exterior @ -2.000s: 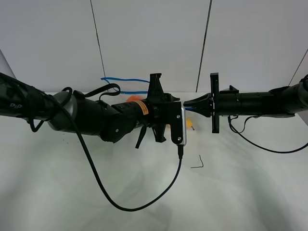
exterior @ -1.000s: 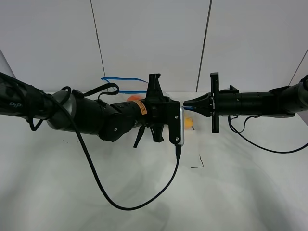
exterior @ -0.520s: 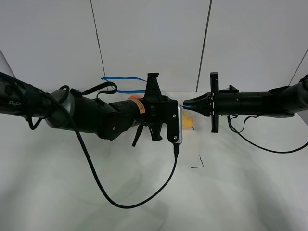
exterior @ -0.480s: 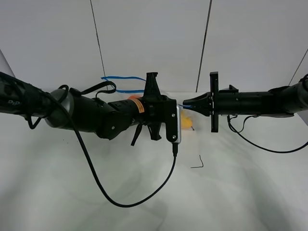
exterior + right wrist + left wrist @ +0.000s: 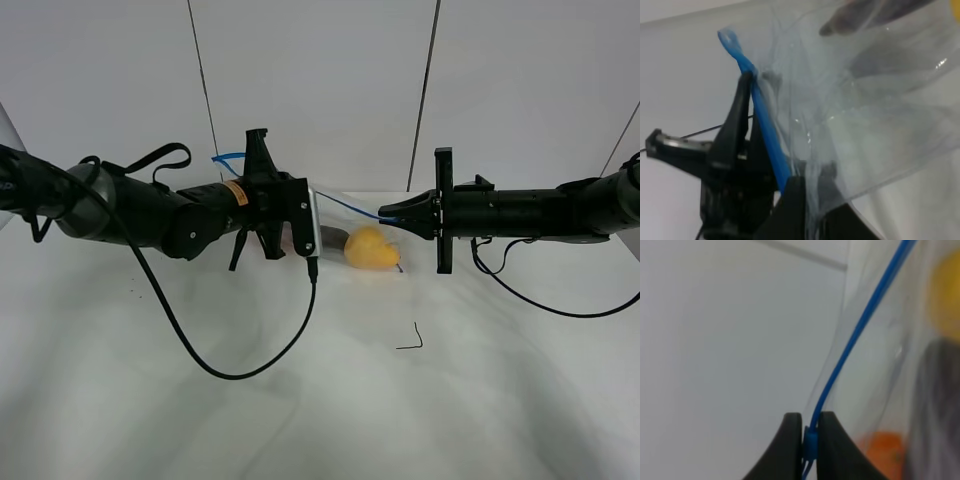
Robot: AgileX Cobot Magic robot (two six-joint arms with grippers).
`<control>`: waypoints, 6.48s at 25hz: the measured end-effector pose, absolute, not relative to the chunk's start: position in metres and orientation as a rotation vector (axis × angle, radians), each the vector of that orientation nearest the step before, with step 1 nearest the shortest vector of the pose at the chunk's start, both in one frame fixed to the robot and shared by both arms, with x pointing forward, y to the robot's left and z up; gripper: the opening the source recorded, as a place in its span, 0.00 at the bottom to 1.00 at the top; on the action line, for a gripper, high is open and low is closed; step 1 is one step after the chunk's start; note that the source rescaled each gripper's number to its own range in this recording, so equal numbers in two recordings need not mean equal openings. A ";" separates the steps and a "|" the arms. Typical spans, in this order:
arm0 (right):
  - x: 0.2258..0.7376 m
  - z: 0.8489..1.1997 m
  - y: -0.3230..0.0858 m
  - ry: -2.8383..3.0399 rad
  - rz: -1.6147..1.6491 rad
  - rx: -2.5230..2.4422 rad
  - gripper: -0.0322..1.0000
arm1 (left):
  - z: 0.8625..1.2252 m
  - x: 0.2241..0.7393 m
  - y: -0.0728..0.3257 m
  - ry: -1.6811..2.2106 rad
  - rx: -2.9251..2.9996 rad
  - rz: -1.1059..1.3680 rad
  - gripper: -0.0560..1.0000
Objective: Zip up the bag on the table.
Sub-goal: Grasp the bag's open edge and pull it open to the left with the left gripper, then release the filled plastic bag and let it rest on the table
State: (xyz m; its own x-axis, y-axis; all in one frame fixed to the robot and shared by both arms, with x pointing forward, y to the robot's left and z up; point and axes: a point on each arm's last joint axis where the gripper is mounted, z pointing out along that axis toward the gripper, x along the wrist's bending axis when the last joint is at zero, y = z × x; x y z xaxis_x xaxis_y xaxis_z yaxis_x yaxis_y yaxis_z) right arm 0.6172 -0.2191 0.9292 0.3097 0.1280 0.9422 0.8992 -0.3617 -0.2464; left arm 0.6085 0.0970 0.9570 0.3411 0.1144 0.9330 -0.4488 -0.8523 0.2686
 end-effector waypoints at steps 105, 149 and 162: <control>0.615 0.928 -0.219 -0.962 -1.110 -1.718 0.03 | 1.018 0.644 0.272 2.080 2.226 0.266 0.99; 0.615 0.928 -0.219 -0.965 -1.112 -1.717 0.03 | 1.032 0.317 0.297 1.836 1.997 0.536 1.00; 0.615 0.928 -0.219 -0.965 -1.112 -1.717 0.03 | 1.049 0.275 0.307 1.824 1.662 0.840 1.00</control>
